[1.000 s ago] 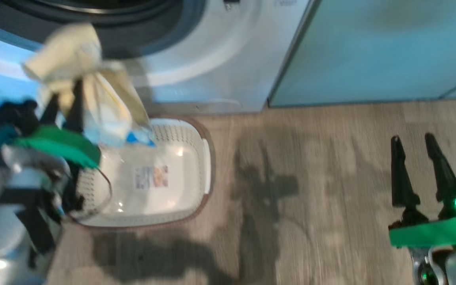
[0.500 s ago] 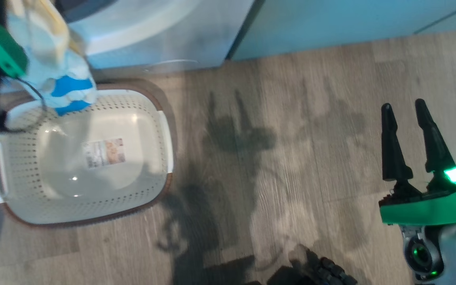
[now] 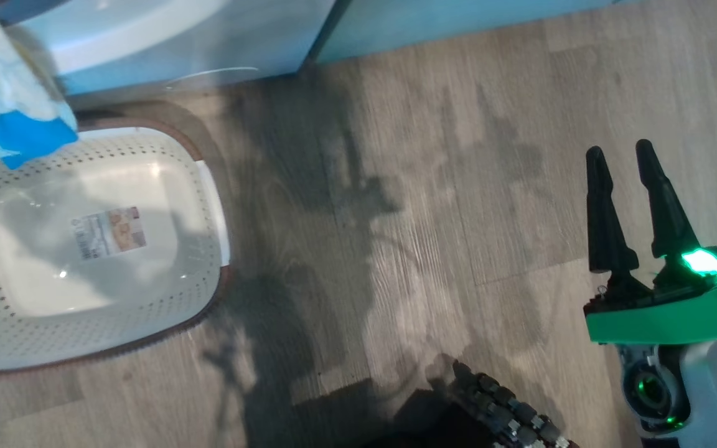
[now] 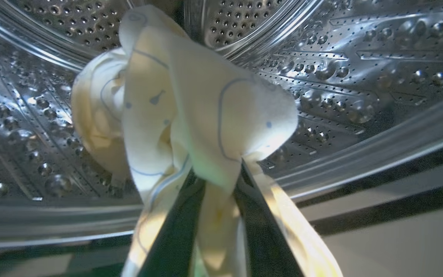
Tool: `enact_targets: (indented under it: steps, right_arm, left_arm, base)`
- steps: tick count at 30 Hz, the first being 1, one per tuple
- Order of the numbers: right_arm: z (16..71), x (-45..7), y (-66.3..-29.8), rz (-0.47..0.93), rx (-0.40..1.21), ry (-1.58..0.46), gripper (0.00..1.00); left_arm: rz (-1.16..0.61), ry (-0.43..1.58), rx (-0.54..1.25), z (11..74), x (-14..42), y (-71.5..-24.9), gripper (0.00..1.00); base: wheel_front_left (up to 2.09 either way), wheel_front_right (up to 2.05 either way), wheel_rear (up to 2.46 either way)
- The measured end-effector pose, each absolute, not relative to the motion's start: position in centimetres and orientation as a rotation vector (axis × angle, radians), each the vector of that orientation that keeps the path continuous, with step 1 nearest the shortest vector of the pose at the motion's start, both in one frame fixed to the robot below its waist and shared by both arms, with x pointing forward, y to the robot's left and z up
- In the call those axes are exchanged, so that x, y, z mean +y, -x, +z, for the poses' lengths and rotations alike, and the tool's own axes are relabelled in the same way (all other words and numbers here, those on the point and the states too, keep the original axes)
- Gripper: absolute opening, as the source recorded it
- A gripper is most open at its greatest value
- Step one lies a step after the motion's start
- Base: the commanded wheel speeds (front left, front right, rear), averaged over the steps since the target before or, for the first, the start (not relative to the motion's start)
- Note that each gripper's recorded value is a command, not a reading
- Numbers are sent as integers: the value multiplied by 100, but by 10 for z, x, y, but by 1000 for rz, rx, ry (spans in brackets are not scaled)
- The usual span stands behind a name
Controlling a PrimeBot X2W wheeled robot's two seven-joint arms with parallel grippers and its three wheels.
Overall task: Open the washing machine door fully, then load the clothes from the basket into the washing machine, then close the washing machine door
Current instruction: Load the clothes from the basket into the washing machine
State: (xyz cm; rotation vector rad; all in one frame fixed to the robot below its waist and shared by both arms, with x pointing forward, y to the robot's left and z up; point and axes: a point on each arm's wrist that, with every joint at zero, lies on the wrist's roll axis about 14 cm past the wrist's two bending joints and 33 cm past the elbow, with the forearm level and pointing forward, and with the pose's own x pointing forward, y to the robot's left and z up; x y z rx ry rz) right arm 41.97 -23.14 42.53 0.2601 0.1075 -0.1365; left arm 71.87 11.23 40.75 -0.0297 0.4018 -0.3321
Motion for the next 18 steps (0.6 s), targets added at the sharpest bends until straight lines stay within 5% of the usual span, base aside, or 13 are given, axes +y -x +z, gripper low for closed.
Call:
enact_targets:
  steps: [10,18]
  right_arm:
    - [416,-238,-413,-166,144,-249,100]
    - [417,-242,-416,-176,141,-252,100]
  left_arm:
    - [-235,33,352,405,125,-757,0]
    - [-155,2,22,464,135,-791,0]
  base:
    - [0,0,0]
    - [0,0,0]
